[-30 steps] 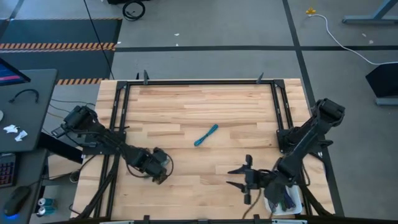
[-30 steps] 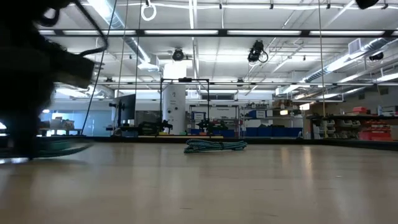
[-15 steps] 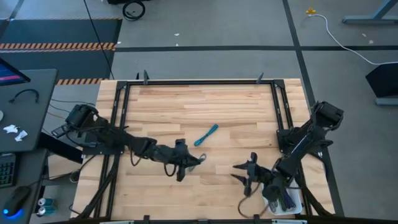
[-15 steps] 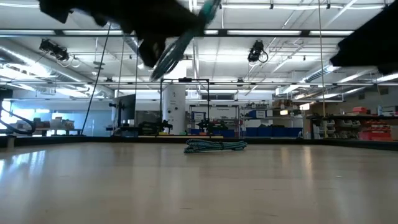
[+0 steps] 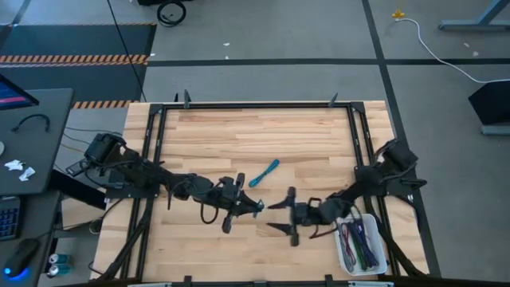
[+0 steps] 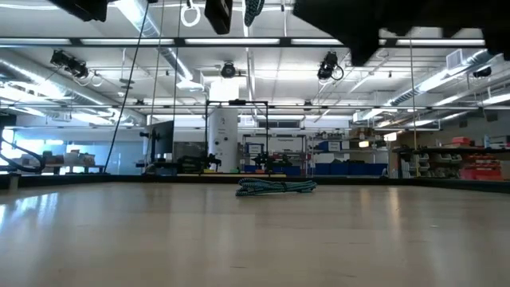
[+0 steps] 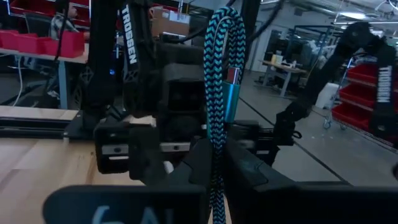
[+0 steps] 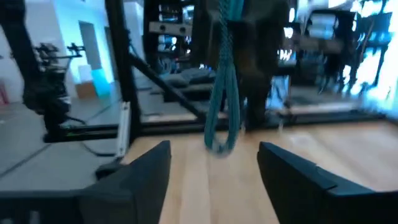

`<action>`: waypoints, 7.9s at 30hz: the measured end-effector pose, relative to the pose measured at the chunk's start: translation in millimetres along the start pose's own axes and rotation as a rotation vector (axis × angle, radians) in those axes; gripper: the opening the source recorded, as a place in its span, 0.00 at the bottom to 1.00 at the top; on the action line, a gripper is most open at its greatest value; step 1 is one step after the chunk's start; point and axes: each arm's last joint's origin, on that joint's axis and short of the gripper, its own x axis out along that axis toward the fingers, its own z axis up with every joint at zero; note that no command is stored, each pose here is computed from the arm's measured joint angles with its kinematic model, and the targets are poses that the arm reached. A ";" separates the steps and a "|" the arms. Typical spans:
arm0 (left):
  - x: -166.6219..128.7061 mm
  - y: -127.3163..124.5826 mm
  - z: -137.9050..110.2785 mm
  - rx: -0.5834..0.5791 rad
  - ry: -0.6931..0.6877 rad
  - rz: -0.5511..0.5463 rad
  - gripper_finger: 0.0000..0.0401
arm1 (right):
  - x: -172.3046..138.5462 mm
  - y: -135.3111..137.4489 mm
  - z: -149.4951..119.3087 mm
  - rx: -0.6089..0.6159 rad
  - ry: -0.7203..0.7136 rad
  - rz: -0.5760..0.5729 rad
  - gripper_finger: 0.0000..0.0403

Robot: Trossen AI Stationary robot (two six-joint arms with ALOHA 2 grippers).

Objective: Pick and place USB-C Cables
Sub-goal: Put the bottom blue charger cable into the white bin, then put the blue charger cable into the white bin

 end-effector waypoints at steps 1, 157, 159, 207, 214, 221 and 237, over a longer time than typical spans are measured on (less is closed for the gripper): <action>0.0 -0.1 0.4 0.000 -0.004 0.000 0.07 | 8.0 -0.4 2.7 -0.030 -0.014 -0.005 0.62; 0.1 50.0 -18.5 0.006 0.383 0.550 0.45 | -62.1 65.4 22.6 -0.061 0.157 -0.483 0.39; 4.8 66.8 -17.8 -0.018 0.510 0.636 0.45 | -56.6 56.7 13.3 -0.036 0.123 -0.524 0.39; 58.1 131.8 -67.0 -0.049 0.811 0.513 0.07 | -57.8 60.8 7.9 -0.024 0.158 -0.392 0.38; 64.0 109.0 -69.3 0.013 0.782 0.512 0.07 | -54.3 59.4 6.5 -0.037 0.197 -0.333 0.39; 52.5 83.9 -41.4 0.102 0.676 0.549 0.07 | -57.2 60.4 2.4 0.051 0.223 -0.302 0.39; -64.4 79.2 -36.9 0.026 -0.014 0.065 0.08 | -26.7 -13.1 -13.0 0.212 0.180 -0.366 0.52</action>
